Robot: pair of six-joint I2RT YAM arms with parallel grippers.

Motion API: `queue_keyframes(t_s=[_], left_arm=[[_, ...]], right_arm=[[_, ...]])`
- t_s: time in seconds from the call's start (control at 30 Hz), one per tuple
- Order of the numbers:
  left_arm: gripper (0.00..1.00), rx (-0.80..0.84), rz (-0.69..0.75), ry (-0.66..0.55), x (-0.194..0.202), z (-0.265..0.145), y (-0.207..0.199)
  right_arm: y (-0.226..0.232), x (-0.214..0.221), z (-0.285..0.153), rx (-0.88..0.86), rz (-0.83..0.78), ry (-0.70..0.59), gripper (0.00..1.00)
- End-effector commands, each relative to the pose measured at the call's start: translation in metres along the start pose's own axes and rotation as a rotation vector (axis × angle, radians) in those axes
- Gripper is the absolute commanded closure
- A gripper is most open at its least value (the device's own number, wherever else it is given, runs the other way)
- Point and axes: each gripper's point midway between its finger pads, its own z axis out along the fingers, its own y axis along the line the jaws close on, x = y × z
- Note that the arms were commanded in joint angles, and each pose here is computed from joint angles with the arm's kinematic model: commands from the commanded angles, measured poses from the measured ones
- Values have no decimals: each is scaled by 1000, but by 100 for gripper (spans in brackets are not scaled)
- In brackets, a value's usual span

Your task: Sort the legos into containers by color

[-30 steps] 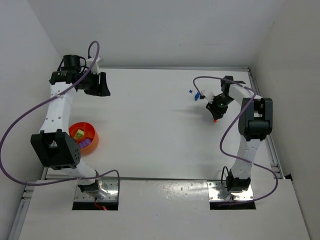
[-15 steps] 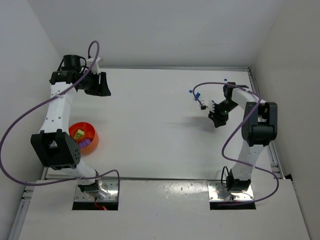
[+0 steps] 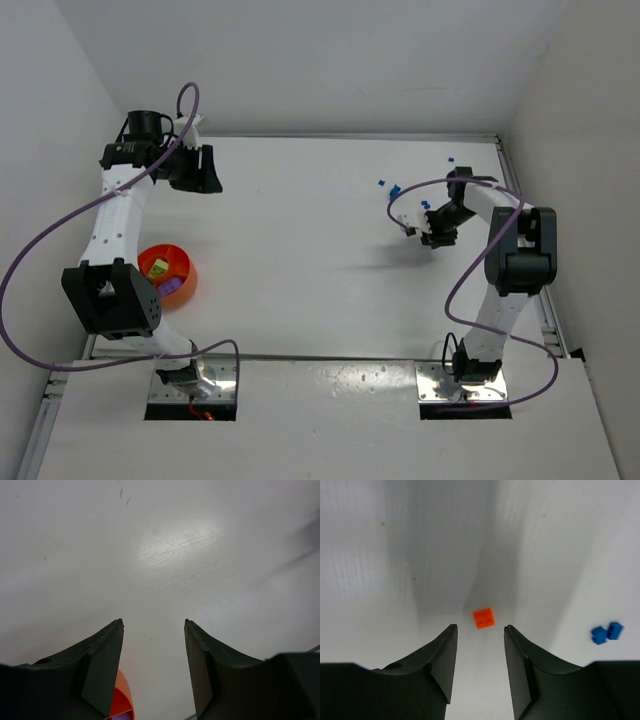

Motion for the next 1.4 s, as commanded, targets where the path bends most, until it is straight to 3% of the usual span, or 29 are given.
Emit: queue_keyframes(t_s=[0.0,0.47,1.2,1.37], left_arm=[[42,7,11,-26,-4,-5,-7],[42,-1,-3,-15,1,-2,-5],[42,-8,-7,-6,2,5,0],[41,-5,-16,11,7,9,1]], right_arm=[[-31,-5,-16,68,-122,-15,57],[-19,5,-6,-79,-169,-6,59],[-19,6,14,-121,-175,2,59],[-13,8,21,-157,-174,11,65]])
